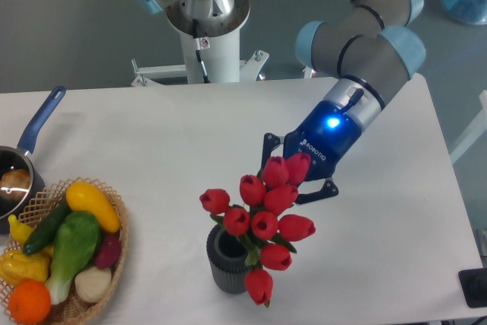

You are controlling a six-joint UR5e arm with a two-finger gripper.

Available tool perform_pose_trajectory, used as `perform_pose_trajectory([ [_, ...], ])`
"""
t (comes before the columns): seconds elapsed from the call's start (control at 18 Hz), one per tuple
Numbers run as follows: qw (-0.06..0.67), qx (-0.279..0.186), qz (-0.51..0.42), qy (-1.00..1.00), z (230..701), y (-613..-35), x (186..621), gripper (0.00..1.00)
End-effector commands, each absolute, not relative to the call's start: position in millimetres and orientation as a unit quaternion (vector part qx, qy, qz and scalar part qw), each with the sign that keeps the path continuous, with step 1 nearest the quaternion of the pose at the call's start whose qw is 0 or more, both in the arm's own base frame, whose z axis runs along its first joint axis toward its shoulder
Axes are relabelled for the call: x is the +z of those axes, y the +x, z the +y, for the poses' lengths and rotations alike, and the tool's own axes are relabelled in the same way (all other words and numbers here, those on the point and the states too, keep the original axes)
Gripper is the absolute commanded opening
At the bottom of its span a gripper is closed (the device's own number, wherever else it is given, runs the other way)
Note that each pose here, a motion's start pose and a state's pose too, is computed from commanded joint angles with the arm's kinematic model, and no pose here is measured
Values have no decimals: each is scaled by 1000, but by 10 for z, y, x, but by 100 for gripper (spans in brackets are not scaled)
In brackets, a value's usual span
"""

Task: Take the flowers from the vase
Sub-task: 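Lift the gripped tulips straight up out of the grey vase, then carry the tulip bouquet up and away from the vase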

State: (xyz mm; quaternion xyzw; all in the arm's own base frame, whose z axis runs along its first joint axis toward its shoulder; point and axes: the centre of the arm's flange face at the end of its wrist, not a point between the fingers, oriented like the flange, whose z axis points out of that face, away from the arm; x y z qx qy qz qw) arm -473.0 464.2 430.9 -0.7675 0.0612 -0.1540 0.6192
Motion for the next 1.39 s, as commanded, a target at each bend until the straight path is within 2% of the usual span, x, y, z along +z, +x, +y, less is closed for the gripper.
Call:
perform_pose_trajectory([
  [0.61,647,-164,48,-743,4409,-4849,4668,7],
  [1.0,649,-163,39,-742,4321,-4906,4693,7],
  [1.11,652,-146,37,-743,4199,-5009,4706,7],
  [1.22,650,-119,39,-749,4065,-5121,4712,1],
  [1.39,587,-35,12,-809,3859,-5356,4616,0],
])
